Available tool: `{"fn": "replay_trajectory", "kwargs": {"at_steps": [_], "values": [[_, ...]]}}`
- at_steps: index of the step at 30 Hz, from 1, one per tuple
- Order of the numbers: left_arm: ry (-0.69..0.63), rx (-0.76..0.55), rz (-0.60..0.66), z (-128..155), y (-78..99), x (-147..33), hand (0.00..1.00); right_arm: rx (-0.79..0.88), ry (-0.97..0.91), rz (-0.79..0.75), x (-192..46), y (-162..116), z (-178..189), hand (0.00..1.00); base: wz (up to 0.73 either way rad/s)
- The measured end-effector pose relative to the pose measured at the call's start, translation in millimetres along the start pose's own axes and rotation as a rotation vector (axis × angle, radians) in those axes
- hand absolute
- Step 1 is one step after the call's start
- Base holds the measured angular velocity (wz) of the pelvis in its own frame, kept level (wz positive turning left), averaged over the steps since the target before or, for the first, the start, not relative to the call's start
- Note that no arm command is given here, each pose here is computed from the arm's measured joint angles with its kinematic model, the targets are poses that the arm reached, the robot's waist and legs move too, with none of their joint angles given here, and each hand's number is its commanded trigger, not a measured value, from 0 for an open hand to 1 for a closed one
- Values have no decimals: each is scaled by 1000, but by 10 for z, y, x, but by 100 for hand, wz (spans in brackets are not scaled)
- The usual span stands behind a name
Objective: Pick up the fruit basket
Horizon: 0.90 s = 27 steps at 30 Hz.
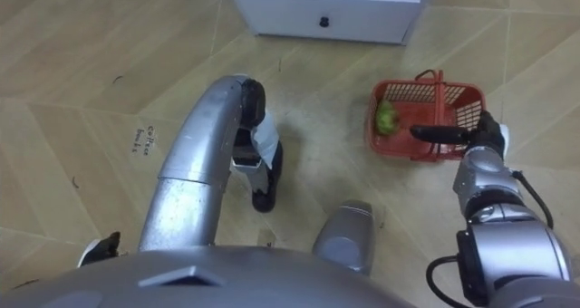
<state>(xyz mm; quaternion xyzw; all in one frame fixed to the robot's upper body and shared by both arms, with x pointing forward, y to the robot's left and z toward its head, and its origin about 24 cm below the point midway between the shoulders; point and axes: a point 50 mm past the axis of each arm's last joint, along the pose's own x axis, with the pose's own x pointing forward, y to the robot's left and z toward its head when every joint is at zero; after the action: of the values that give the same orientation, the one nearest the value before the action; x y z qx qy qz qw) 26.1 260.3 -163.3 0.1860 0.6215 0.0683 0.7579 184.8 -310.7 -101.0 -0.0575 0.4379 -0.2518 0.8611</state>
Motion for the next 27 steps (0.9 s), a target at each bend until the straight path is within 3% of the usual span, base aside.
{"fn": "replay_trajectory", "kwargs": {"at_steps": [18,19,20,21,27], "values": [[6,13,-53,-1,-43,-1,0,-48,25,66,0,36,-47,0,-1],[6,17,-56,-2,-47,-2,0,-48,23,68,0,39,-42,14,0],[6,19,-61,-3,-50,-2,0,-47,20,71,1,45,-29,85,0],[6,19,-61,-2,-50,-2,0,-46,16,73,3,50,-13,100,0],[8,21,-64,-9,-54,-3,0,-56,7,79,3,60,7,100,0]]}}
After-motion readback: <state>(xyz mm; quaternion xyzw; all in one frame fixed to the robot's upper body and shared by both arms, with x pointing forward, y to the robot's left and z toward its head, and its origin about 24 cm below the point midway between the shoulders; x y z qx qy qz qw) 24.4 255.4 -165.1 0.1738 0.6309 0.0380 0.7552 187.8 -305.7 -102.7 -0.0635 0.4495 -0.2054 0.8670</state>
